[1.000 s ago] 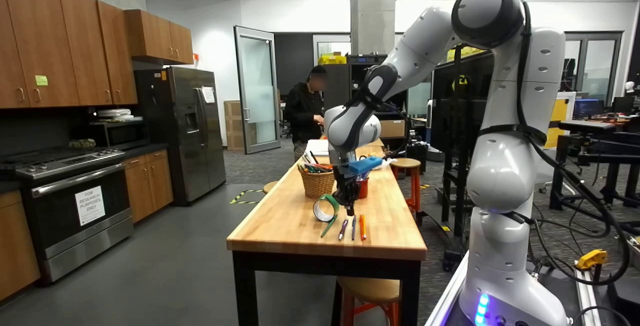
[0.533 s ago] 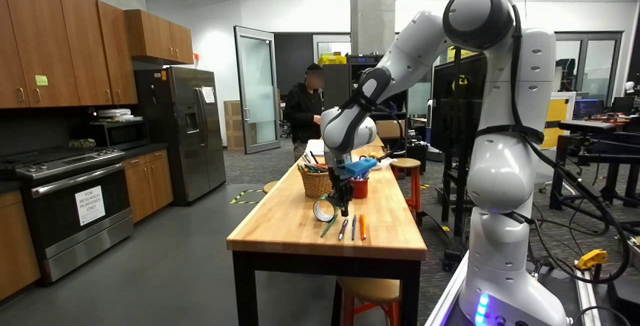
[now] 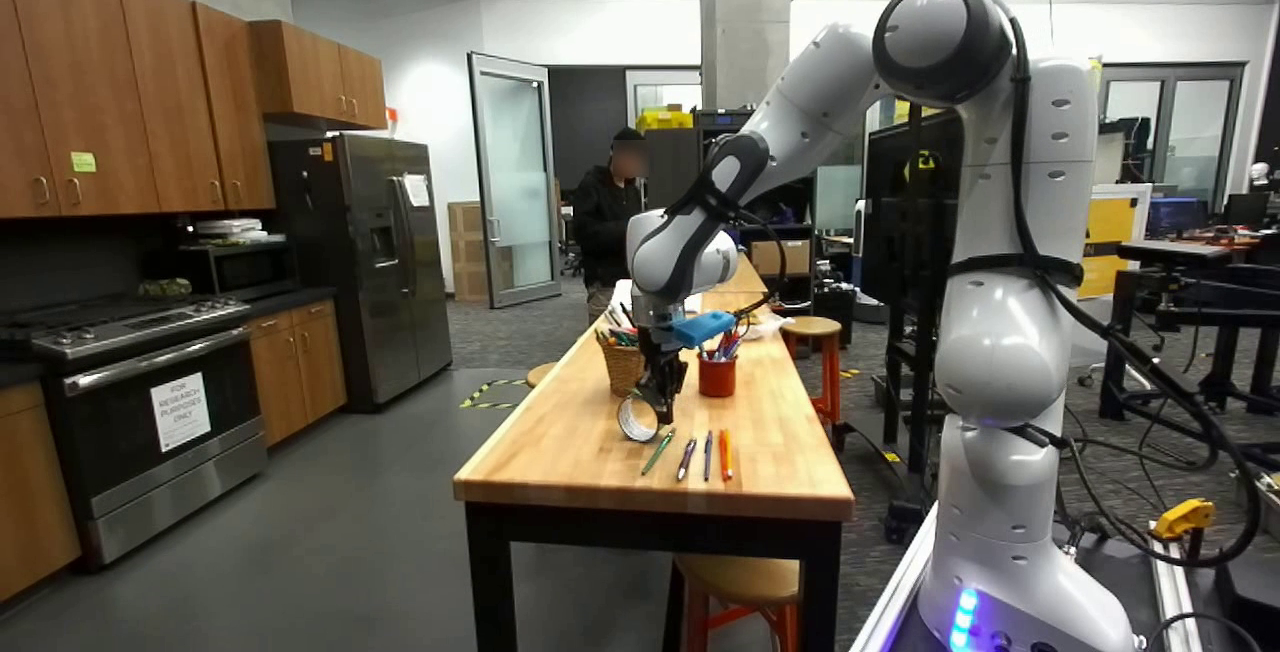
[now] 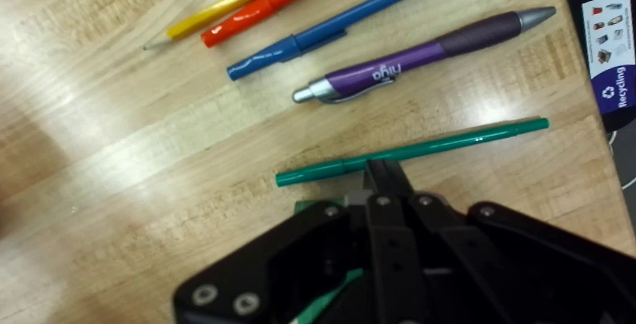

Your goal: Place the green masking tape upright.

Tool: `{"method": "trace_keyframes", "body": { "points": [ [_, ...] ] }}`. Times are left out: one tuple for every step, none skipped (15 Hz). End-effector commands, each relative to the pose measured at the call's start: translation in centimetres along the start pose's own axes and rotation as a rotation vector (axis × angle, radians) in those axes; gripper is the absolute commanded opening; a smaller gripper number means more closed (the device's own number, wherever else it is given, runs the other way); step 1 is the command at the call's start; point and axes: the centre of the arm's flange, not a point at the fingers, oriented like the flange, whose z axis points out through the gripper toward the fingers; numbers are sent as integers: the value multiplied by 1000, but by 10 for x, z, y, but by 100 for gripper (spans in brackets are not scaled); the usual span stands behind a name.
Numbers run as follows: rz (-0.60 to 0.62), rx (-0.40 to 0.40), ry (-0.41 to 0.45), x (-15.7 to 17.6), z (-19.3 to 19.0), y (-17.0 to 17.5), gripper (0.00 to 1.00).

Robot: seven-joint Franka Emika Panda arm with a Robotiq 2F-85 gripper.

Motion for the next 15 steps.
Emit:
{"method": "trace_keyframes", "body": {
  "points": [
    [-42, 1, 27, 13, -3, -6, 0],
    [-49, 1, 31, 16, -3, -8, 0],
    [-59, 1, 36, 18, -4, -10, 0],
    [-68, -1, 41, 20, -5, -12, 0],
    [-77, -1, 45, 22, -6, -14, 0],
    [-85, -3, 48, 24, -6, -17, 0],
    [-94, -3, 51, 26, -7, -19, 0],
    [-104, -3, 55, 28, -8, -21, 0],
    [-113, -4, 59, 30, -8, -23, 0],
    [-122, -6, 63, 32, -9, -26, 0],
    [-129, -6, 67, 34, -10, -27, 0],
    [-136, -7, 71, 36, -10, -29, 0],
    [-144, -6, 75, 39, -10, -31, 0],
    [-151, -5, 78, 40, -11, -33, 0],
    [-157, -5, 81, 42, -11, -34, 0]
  ]
}}
